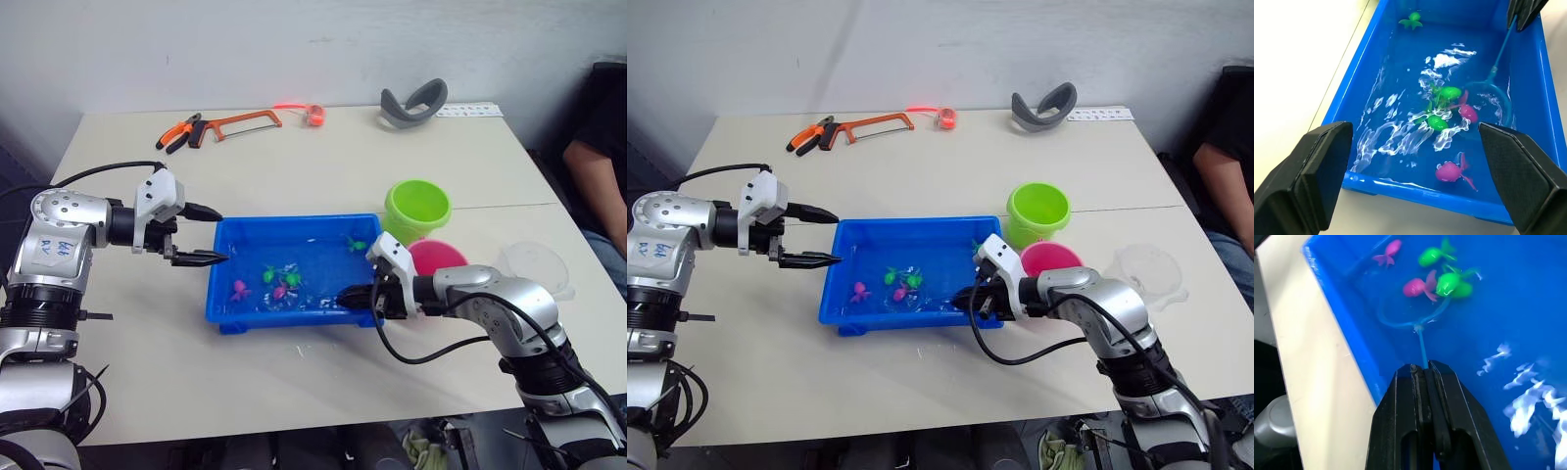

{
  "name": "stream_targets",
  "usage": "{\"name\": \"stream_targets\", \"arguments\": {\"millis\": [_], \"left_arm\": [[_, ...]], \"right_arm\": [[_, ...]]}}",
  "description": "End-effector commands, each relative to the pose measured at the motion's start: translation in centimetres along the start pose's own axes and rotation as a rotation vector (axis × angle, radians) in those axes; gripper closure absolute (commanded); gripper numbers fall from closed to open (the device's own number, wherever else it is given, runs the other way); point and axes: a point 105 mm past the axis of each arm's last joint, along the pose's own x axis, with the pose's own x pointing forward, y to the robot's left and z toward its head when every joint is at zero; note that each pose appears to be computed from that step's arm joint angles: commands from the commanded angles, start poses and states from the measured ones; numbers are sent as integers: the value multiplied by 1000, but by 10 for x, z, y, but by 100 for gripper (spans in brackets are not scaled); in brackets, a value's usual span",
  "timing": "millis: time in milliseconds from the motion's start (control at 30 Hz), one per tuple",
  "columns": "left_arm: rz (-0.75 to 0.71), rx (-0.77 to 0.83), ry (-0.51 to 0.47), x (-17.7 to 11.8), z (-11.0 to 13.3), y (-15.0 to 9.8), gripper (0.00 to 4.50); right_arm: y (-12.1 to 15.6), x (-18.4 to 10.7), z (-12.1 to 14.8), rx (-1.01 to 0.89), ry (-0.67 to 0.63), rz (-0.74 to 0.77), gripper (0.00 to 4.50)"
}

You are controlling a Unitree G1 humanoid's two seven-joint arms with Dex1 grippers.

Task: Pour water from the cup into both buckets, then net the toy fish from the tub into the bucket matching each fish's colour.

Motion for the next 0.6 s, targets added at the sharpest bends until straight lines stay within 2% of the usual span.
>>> {"name": "stream_targets", "arguments": {"millis": [33, 367, 600], "left_arm": [[16, 35, -8, -5, 7, 2, 5], [12, 35, -23, -2, 9, 2, 5], [-80, 11, -131, 15, 31, -11, 5]], "right_arm": [[9, -6, 16, -79, -55, 31, 450], [10, -17, 36, -146, -121, 1, 450], [7, -43, 39, -246, -155, -136, 450]]}}
